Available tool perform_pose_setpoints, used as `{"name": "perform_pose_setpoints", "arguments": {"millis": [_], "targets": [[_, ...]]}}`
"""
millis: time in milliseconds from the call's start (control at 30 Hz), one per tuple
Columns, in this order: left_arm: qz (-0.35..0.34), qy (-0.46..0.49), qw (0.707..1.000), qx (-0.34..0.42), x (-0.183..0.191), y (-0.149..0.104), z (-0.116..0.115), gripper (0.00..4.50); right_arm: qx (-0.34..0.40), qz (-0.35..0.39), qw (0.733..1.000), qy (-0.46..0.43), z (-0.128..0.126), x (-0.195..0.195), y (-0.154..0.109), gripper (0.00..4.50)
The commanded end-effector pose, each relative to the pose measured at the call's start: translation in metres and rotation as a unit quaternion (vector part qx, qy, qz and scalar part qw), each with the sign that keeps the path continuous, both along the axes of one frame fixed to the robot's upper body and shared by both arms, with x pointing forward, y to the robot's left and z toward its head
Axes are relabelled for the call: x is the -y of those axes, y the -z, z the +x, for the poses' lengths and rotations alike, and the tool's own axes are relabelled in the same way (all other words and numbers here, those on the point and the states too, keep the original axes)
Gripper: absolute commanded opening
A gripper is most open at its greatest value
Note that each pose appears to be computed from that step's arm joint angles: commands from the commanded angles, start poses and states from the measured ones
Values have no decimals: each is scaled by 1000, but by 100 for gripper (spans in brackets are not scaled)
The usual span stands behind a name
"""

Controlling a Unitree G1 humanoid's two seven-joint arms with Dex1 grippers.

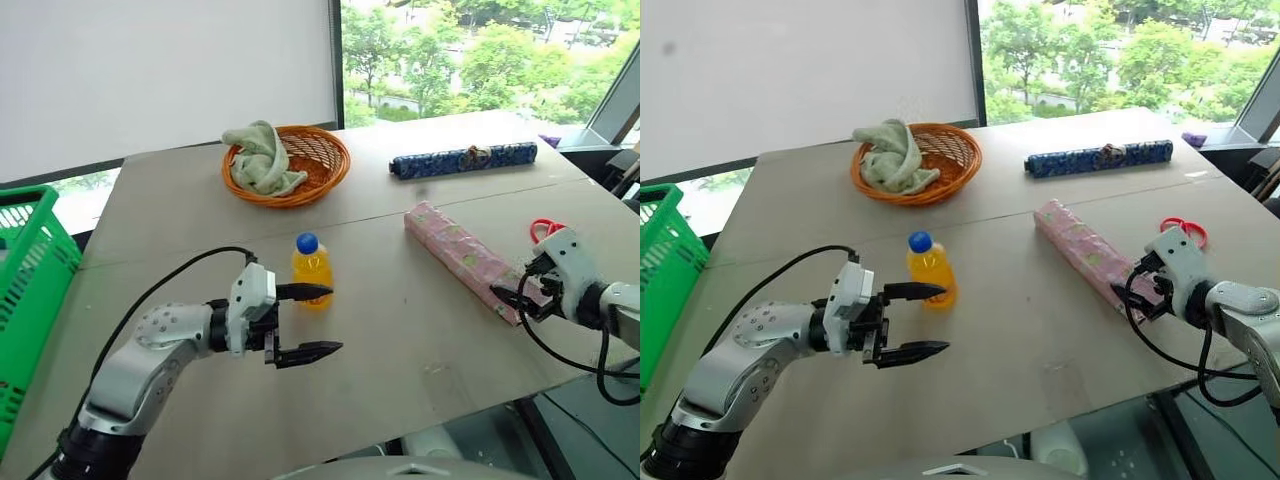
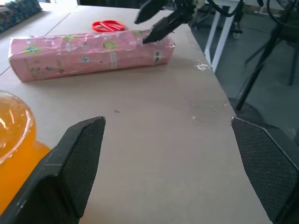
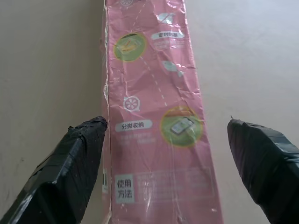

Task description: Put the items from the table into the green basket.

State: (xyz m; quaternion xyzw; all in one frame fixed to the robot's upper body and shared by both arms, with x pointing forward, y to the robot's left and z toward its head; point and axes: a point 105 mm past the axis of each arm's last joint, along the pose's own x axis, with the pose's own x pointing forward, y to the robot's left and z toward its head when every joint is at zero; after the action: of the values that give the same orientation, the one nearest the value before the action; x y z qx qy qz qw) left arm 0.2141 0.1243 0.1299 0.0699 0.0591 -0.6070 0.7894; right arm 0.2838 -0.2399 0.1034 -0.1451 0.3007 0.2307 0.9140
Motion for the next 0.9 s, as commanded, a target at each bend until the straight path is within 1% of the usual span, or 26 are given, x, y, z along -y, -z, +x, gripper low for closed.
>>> {"name": "perform_pose_setpoints", "arguments": {"millis": [33,100,167,333,433,500,567,600,667,733,833,900], "targets": [[-11,-25,999,23,0,-11,-6,450,-21,-2,1000,-17,8,4,-3,443],[-16,-37,999,19,3,-11,-12,450,-49,-3,999,-7,12,13,6,443],[-17,-40,999,15,5,-12,-17,450,-82,-22,996,-12,9,19,14,443],[-13,-45,999,13,4,-12,-15,450,-114,-13,993,-27,15,21,24,443],[-12,-45,999,12,3,-12,-13,450,-138,-30,989,-34,14,26,38,443],[-11,-42,999,11,3,-12,-13,450,-145,-39,988,-36,14,30,41,443],[-12,-42,999,11,2,-13,-11,450,-141,-42,989,-31,17,34,39,392],[-16,-44,999,10,3,-14,-9,450,-136,-36,990,-28,17,35,36,374],[-24,-47,999,8,3,-16,-6,450,-124,-29,992,-20,17,37,30,284],[-34,-45,998,4,7,-19,-5,450,-105,-7,994,-10,13,39,18,198],[-48,-38,998,-2,11,-22,-5,450,-66,43,997,-12,6,33,-2,198],[-59,-35,998,-8,12,-25,-4,450,-33,75,996,-29,0,24,-17,198]]}}
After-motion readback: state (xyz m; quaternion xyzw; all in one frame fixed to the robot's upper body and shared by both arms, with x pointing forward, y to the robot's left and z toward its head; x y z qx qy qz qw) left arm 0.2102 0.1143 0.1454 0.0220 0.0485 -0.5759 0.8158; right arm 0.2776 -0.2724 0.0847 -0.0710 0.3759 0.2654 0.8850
